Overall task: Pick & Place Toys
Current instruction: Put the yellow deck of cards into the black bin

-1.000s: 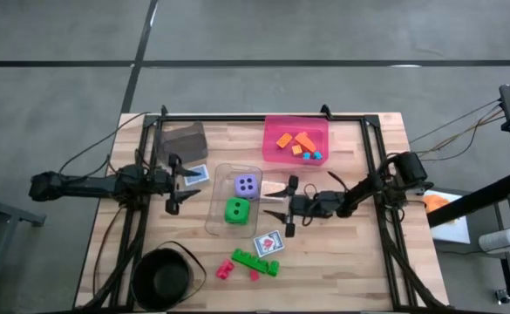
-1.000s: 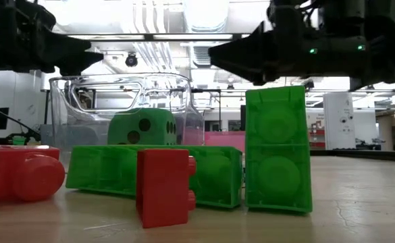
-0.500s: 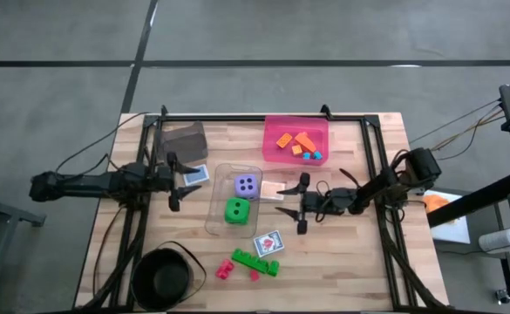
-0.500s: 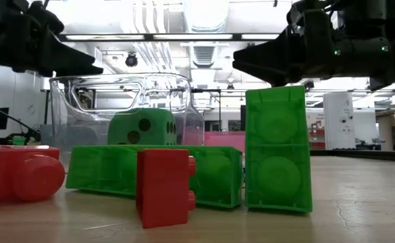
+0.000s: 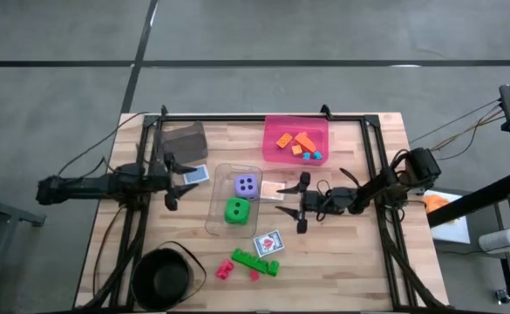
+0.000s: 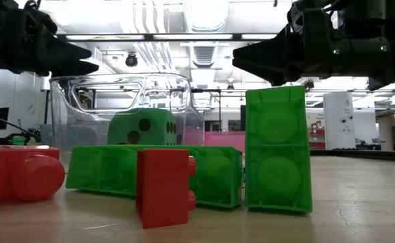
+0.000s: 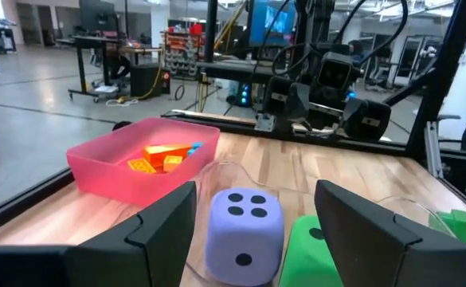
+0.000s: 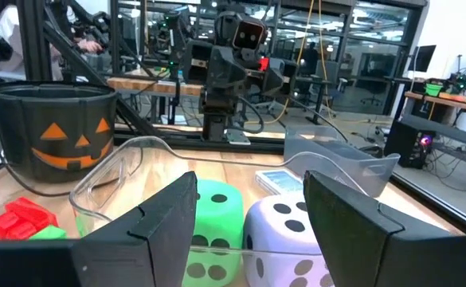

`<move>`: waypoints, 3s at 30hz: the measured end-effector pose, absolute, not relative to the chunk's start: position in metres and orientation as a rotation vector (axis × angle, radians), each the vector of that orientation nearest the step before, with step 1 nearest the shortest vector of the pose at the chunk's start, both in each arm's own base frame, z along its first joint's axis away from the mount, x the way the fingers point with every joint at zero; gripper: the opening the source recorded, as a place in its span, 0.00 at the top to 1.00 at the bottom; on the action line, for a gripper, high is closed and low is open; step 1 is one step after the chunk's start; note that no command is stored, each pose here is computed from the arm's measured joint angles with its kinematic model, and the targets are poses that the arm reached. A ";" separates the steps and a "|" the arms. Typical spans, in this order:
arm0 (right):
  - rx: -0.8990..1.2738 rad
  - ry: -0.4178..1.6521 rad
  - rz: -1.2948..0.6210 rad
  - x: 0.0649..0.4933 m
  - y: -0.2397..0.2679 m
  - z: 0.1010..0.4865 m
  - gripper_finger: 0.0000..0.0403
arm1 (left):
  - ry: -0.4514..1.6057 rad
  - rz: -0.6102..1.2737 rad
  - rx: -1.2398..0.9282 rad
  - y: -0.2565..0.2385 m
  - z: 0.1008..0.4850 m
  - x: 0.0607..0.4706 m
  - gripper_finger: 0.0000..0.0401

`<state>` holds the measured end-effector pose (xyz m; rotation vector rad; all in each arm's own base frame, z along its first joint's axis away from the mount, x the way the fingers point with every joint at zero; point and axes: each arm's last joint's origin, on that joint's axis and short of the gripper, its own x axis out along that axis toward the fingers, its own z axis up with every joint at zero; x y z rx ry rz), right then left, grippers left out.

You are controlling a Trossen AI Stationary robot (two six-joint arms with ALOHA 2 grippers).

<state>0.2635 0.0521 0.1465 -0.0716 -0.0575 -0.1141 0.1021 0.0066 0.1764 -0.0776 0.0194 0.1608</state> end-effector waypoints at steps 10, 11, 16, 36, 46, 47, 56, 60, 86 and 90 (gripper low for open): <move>-0.069 -0.065 -0.114 0.264 0.052 0.147 0.42 | 0.039 0.173 -0.099 0.007 0.174 0.093 0.36; -0.070 -0.064 -0.114 0.264 0.052 0.147 0.42 | 0.044 0.173 -0.099 0.007 0.172 0.094 0.36; -0.070 -0.040 -0.158 0.264 0.051 0.145 0.42 | 0.043 0.195 -0.101 0.007 0.172 0.093 0.36; -0.056 0.499 -0.391 0.289 0.043 0.127 0.42 | 0.045 0.215 -0.101 0.008 0.171 0.094 0.36; -0.108 0.671 -0.409 0.319 0.049 0.168 0.30 | 0.058 0.215 -0.100 0.008 0.170 0.094 0.36; -0.111 0.673 -0.409 0.321 0.049 0.171 0.28 | 0.060 0.216 -0.099 0.008 0.170 0.095 0.36; -0.140 0.845 -0.432 0.322 0.045 0.182 0.05 | 0.064 0.216 -0.099 0.008 0.170 0.095 0.36; -0.140 0.879 -0.398 0.321 0.046 0.181 0.01 | 0.067 0.216 -0.099 0.008 0.169 0.095 0.36; -0.024 1.096 -0.287 0.328 -0.015 0.146 0.07 | 0.067 0.216 -0.108 0.008 0.169 0.095 0.36; 0.018 1.082 -0.235 0.331 -0.021 0.144 0.07 | 0.067 0.216 -0.108 0.008 0.169 0.095 0.36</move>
